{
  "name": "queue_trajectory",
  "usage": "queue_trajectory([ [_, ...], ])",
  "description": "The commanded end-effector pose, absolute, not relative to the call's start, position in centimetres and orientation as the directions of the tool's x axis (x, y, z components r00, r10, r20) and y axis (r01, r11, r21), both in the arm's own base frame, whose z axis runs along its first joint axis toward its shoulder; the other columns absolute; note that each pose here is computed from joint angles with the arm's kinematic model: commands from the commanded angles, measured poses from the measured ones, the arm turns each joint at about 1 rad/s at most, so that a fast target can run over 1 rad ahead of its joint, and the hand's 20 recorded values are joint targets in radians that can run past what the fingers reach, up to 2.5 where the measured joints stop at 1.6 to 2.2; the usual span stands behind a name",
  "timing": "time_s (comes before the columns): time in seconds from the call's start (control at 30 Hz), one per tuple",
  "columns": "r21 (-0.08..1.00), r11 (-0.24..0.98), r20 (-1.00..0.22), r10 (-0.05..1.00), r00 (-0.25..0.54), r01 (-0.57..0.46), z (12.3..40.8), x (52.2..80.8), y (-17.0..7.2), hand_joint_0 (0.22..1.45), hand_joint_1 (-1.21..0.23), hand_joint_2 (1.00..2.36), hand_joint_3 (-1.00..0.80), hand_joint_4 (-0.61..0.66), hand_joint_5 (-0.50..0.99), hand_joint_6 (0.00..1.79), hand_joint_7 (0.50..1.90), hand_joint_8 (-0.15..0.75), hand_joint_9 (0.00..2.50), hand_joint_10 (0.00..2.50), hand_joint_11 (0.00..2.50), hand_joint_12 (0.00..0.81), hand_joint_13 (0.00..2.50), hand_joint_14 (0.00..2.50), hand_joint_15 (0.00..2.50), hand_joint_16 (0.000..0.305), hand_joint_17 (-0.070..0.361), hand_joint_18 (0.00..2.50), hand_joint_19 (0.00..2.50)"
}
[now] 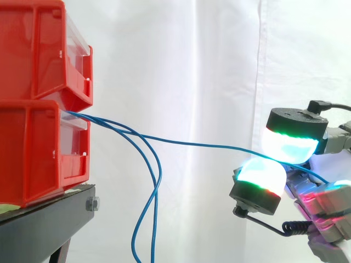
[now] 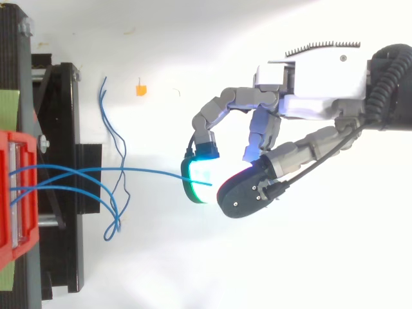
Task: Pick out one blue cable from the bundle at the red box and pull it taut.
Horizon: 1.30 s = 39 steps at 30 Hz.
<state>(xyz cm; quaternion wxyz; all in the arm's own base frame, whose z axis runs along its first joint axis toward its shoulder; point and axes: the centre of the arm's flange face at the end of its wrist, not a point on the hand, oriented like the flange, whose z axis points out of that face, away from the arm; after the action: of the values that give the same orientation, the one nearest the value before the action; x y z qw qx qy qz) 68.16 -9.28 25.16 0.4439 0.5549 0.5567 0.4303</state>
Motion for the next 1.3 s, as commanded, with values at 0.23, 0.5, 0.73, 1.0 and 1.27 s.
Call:
queue_trajectory([
  [0.23, 0.971, 0.014, -0.017, 1.000, 0.012, 0.238, 25.1, 68.1, -9.3, 0.63, -0.77, 1.02, -0.14, -0.10, -0.04, 0.83, 1.08, 0.288, 1.56, 0.02, 1.15, 0.358, 1.50, 0.01, 1.46, 0.057, 0.129, 1.23, 0.88],
  [0.5, 0.972, 0.016, -0.019, 1.000, 0.012, 0.236, 25.1, 68.1, -9.3, 0.63, -0.77, 1.02, -0.14, -0.10, -0.04, 0.83, 1.08, 0.274, 1.60, 0.02, 1.24, 0.348, 1.53, 0.00, 1.57, 0.057, 0.128, 1.27, 0.92],
  [0.73, 0.972, 0.015, -0.019, 1.000, 0.013, 0.235, 25.1, 68.2, -9.3, 0.63, -0.77, 1.02, -0.14, -0.10, -0.04, 0.83, 1.08, 0.282, 1.60, 0.02, 1.24, 0.359, 1.53, 0.00, 1.58, 0.058, 0.129, 1.26, 0.90],
  [1.0, 0.968, 0.011, -0.017, 1.000, 0.021, 0.251, 25.5, 67.7, -9.9, 0.63, -0.77, 1.02, -0.13, -0.10, -0.04, 0.83, 1.08, 0.280, 1.61, 0.02, 1.23, 0.363, 1.53, 0.00, 1.58, 0.058, 0.130, 1.25, 0.91],
  [1.27, 0.958, 0.009, -0.019, 0.999, 0.035, 0.285, 25.6, 65.0, -11.2, 0.63, -0.77, 1.02, -0.13, -0.09, -0.04, 0.83, 1.09, 0.280, 1.61, 0.02, 1.24, 0.363, 1.52, 0.00, 1.57, 0.058, 0.130, 1.24, 0.90],
])
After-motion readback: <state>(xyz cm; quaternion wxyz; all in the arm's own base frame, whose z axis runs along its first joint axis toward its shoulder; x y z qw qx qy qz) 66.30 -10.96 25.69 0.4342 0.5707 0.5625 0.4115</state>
